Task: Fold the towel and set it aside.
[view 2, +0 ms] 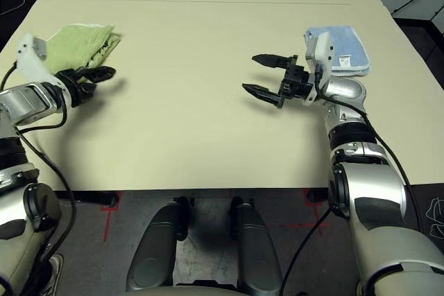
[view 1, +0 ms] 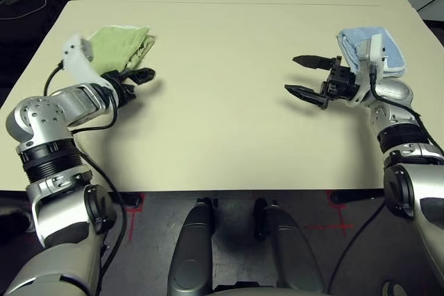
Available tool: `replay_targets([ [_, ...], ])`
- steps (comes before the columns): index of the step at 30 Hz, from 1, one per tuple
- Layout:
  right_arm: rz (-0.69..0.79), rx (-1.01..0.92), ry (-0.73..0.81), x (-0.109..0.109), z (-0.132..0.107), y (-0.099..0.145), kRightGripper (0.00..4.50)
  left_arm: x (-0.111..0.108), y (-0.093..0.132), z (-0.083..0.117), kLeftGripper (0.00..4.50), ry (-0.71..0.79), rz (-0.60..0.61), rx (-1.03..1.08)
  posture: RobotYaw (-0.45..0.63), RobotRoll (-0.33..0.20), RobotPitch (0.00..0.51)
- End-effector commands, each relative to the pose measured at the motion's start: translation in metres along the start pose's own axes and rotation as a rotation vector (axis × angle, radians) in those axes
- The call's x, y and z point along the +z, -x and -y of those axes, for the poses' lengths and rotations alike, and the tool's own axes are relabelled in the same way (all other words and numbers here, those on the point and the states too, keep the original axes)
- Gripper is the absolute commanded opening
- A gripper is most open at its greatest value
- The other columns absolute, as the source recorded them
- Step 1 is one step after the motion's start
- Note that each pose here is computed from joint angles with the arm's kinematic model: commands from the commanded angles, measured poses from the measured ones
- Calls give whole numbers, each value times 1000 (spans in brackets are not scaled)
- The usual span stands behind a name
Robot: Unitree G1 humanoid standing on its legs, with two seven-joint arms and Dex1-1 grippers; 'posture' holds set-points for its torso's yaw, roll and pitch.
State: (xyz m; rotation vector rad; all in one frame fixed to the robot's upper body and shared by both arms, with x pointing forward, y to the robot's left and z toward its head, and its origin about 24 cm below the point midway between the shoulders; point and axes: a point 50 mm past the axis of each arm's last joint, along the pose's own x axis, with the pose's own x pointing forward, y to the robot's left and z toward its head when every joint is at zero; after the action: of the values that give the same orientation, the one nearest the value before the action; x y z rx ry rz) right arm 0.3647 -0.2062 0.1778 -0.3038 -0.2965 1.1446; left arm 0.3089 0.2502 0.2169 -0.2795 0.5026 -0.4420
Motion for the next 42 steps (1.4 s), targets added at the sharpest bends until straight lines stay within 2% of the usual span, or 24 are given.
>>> replay_targets([
  [1, -13, -1, 4, -1, 1, 1, 4500, 2, 1, 22, 4469, -224, -50, -140, 100, 0, 219],
  [4, -6, -43, -20, -2, 2, 0, 4500, 16, -9, 24, 4469, -411, 66, -109, 100, 0, 219],
  [7, -69, -150, -58, -12, 5, 2, 4500, 26, -26, 20, 4469, -519, 235, -61, 98, 0, 221],
  [12, -57, -446, -127, -16, 19, 4, 4500, 31, -57, 16, 4469, -559, 469, 37, 66, 0, 222],
  [16, -15, -691, -162, -14, 31, 3, 4500, 29, -79, 18, 4469, -581, 601, 54, 49, 0, 219],
  [22, -21, -915, -182, -22, 33, 3, 4500, 26, -99, 10, 4469, -504, 741, 185, 15, 0, 205],
  [30, 93, -974, -169, -26, 25, 7, 4500, 5, -104, -10, 4469, -435, 790, 315, 6, 0, 194],
  [36, -19, -1101, -204, -38, 26, 16, 4500, -3, -96, -32, 4469, -429, 741, 449, 8, 0, 195],
  [42, -32, -1120, -221, -40, 26, 13, 4500, -14, -90, -48, 4469, -419, 688, 508, 2, 0, 191],
])
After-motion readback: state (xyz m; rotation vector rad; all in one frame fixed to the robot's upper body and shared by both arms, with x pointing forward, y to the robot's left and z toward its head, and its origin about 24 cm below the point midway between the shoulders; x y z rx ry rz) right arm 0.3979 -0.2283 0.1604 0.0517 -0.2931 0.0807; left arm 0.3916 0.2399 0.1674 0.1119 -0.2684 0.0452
